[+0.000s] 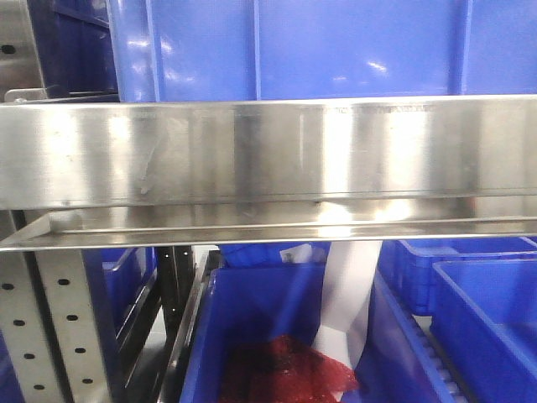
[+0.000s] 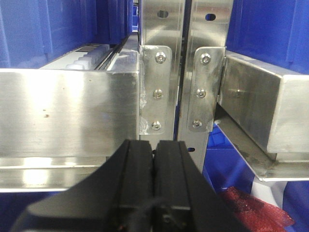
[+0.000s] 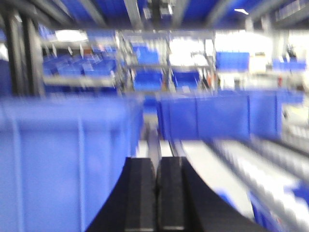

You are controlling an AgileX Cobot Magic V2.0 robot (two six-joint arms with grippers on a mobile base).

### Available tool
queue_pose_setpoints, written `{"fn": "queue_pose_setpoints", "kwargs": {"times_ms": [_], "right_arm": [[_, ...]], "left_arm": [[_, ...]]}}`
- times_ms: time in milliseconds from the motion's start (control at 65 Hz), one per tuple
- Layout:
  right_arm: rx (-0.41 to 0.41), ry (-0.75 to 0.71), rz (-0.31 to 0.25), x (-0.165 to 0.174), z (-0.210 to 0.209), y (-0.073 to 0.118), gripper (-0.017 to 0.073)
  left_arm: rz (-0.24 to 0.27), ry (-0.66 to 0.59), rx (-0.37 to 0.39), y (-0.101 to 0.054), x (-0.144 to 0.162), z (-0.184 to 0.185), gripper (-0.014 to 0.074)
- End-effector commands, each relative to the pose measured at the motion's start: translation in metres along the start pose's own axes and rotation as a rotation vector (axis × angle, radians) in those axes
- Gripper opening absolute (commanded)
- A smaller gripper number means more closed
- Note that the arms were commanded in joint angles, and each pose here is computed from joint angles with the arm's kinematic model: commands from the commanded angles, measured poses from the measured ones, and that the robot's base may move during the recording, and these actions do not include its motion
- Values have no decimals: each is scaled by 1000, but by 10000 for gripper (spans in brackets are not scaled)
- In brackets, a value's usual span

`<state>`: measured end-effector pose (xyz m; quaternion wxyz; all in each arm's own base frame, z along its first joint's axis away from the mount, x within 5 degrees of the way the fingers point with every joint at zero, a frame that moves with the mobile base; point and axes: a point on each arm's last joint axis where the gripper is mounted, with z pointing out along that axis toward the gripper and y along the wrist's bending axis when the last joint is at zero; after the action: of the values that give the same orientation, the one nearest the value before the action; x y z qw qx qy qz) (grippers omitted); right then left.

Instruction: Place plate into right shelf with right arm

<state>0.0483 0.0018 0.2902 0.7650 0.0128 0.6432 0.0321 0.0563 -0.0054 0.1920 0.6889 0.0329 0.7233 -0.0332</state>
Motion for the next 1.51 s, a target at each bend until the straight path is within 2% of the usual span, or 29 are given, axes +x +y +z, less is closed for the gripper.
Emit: {"fn": "queue_pose_setpoints", "kwargs": {"times_ms": [0, 215, 338, 431, 646, 815, 1154, 1492], "right_arm": [[21, -83, -10, 8, -4, -2, 55], [28, -33, -11, 51, -8, -6, 55], [33, -25, -56, 65, -7, -7, 55], [36, -43, -31, 72, -7, -8, 55], [33, -31, -44, 72, -7, -7, 55], [28, -30, 15, 73, -7, -7, 55], [-35, -22, 23, 73, -7, -4, 55], [0, 57, 19, 80, -7, -6, 55]], "left_arm": [[-7, -83, 3, 0, -5, 0, -47], [-7, -83, 3, 0, -5, 0, -47], [-7, -83, 3, 0, -5, 0, -47], [-7, -83, 3, 0, -5, 0, -47], [-7, -83, 3, 0, -5, 0, -47], [-7, -83, 3, 0, -5, 0, -47], [-7, -83, 3, 0, -5, 0, -47], [-7, -83, 3, 0, -5, 0, -47]]}}
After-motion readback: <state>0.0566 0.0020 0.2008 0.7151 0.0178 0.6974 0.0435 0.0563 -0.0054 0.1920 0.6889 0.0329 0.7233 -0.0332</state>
